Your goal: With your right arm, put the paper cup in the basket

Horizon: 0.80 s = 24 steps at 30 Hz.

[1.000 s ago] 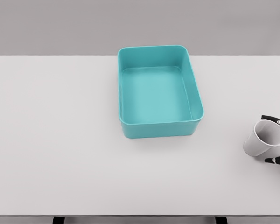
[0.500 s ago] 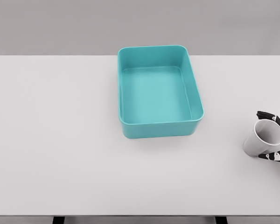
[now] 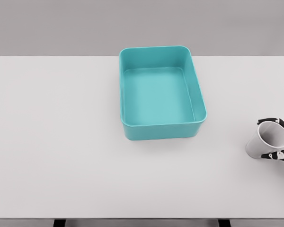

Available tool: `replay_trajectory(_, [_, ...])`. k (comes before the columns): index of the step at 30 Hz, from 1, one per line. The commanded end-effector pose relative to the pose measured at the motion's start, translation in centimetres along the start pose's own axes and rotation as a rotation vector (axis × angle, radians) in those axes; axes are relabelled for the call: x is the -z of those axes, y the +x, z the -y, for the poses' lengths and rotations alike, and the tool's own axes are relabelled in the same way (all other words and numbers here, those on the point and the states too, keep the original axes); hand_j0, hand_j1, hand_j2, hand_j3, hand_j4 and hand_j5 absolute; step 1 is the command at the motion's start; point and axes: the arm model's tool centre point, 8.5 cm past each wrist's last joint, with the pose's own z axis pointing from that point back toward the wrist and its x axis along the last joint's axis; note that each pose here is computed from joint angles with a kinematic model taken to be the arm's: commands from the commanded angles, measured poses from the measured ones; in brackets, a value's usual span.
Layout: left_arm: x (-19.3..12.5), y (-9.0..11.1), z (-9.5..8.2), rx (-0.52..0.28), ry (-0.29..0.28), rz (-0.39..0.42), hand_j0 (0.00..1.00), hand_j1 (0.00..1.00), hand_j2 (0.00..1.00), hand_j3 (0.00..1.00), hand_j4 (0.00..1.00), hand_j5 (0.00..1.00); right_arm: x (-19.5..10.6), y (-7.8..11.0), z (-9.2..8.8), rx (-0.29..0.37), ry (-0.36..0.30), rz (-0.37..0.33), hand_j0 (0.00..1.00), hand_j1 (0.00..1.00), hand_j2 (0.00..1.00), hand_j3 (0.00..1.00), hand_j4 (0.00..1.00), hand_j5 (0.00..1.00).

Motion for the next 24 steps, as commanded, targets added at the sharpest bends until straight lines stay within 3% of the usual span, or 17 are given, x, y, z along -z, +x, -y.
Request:
replay_trajectory(1, [0.0, 0.0, 0.0, 0.000, 0.000, 0.000, 1.00, 1.00, 1.00, 1.00, 1.00, 1.00, -0.1, -0.2, -0.5, -0.026, 0.030, -0.005, 0.61, 0.61, 0.61, 0.61, 0.61, 0.61])
replay_trajectory(17, [0.0, 0.0, 0.0, 0.000, 0.000, 0.000, 1.00, 1.00, 1.00, 1.00, 1.00, 1.00, 2.4, 2.6, 2.0, -0.083, -0.010, 0.084, 0.59, 0.59, 0.59, 0.59, 0.59, 0.59])
replay_trajectory(24, [0.0, 0.0, 0.0, 0.000, 0.000, 0.000, 1.00, 1.00, 1.00, 1.00, 1.00, 1.00, 6.8, 5.4, 2.0, -0.092, -0.002, 0.204, 0.59, 0.59, 0.59, 0.59, 0.59, 0.59])
